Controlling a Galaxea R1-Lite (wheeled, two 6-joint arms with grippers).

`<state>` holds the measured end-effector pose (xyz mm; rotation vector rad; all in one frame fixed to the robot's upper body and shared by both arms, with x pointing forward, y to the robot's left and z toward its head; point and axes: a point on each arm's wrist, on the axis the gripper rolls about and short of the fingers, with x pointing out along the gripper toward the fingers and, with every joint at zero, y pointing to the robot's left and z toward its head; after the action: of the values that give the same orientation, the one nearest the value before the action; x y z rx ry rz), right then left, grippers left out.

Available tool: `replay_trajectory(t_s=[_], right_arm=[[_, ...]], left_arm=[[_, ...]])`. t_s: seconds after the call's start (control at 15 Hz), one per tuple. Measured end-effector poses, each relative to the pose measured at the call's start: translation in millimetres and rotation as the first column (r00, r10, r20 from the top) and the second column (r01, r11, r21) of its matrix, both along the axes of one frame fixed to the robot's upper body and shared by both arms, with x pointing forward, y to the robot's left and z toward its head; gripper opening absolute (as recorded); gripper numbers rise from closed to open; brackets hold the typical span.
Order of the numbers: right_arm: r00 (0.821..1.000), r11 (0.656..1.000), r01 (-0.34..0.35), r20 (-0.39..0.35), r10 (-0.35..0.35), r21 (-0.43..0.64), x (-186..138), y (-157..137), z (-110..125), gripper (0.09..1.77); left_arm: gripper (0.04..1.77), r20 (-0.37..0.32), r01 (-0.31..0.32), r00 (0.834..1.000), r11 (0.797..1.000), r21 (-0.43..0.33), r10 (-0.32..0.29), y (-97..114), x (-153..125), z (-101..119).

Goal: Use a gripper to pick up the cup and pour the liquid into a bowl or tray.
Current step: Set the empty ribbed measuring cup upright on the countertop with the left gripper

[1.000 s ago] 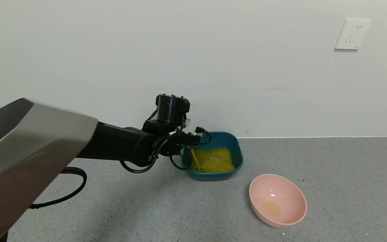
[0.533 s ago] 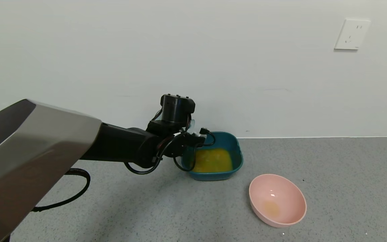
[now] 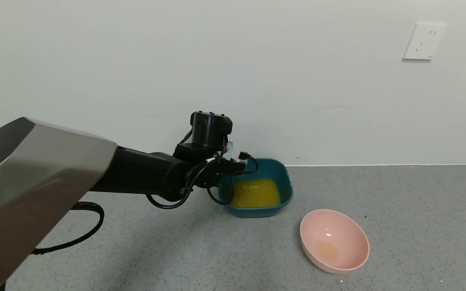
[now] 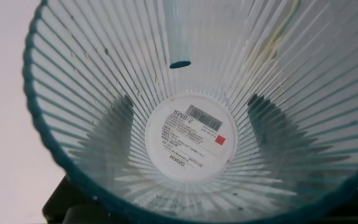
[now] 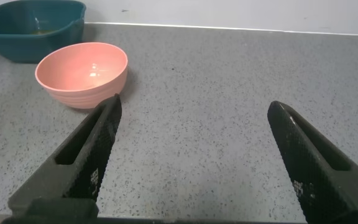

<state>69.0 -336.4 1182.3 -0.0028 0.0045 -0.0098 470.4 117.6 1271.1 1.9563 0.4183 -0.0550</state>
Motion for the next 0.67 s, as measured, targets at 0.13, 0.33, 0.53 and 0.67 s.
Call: replay_trajectory(t_s=[0.13, 0.33, 0.53, 0.67], right_arm=[[1.0, 1.0, 0.0, 0.0, 0.0, 0.0, 0.0, 0.0, 0.0, 1.71], [1.0, 1.0, 0.0, 0.0, 0.0, 0.0, 0.0, 0.0, 0.0, 1.71], [1.0, 1.0, 0.0, 0.0, 0.0, 0.0, 0.0, 0.0, 0.0, 1.71], [1.0, 1.0, 0.0, 0.0, 0.0, 0.0, 0.0, 0.0, 0.0, 1.71]], left_arm=[[1.27, 0.011, -0.007, 1.0, 1.0, -0.012, 0.007, 1.4, -1.3, 4.1], [1.27, 0.041, -0.037, 0.998, 0.992, -0.123, 0.042, 4.2, -3.4, 7.7], [1.27, 0.048, -0.06, 0.996, 0.971, -0.232, 0.073, 8.7, -8.6, 4.1], [1.27, 0.057, -0.08, 0.993, 0.938, -0.338, 0.105, 12.7, -12.2, 1.9]])
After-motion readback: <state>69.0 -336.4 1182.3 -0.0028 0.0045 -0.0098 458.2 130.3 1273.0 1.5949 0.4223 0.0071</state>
